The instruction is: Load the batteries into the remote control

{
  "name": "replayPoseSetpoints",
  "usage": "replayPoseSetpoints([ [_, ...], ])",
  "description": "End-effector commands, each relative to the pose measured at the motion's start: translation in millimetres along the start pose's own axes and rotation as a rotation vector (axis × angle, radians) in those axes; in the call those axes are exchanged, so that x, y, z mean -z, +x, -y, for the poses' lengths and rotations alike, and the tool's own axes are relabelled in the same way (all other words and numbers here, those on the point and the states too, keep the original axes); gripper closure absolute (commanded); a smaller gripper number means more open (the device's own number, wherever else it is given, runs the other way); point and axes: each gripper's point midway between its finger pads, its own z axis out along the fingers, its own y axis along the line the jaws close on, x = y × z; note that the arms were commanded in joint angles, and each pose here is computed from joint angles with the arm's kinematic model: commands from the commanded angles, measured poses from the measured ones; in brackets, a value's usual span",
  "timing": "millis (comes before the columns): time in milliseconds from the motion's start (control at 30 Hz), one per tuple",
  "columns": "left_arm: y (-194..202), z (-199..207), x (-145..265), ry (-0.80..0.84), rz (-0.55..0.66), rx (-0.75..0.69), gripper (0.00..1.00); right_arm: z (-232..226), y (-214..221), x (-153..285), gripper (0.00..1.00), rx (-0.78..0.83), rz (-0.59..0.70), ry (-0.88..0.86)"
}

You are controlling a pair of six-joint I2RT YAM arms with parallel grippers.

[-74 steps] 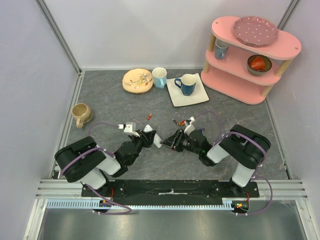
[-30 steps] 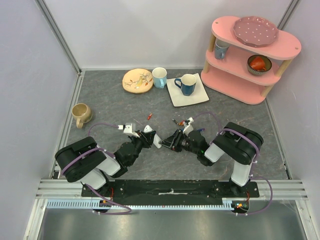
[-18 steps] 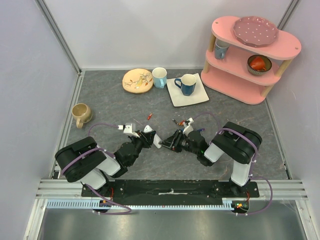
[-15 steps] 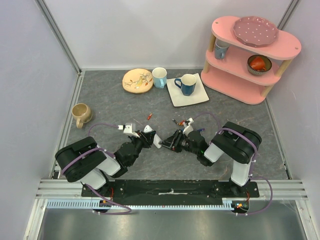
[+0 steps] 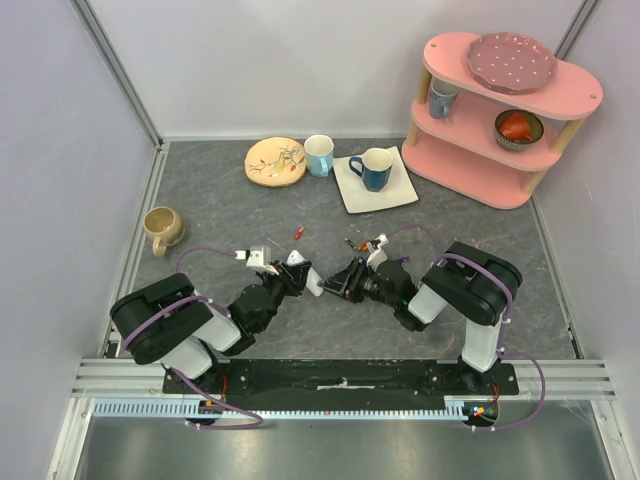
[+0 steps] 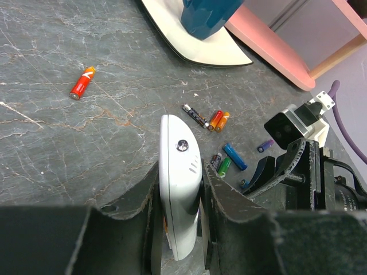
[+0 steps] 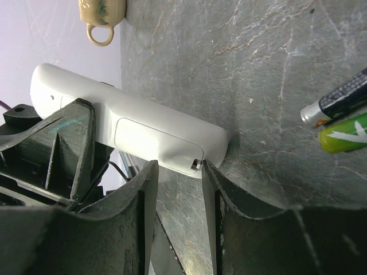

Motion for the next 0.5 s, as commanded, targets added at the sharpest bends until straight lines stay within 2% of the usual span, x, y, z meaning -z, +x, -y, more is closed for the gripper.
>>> replayPoseSetpoints([
  [0, -48.8, 32.9, 2.8, 0.125, 0.192, 0.126, 0.98, -23.6, -9.3, -7.4, 0.57, 0.021, 0.022, -0.091],
  [467, -46.9, 34.5, 1.9, 0.131, 0.185, 0.130, 0.98, -26.5, -6.2, -9.9, 0.59, 0.017, 0.001, -0.113],
])
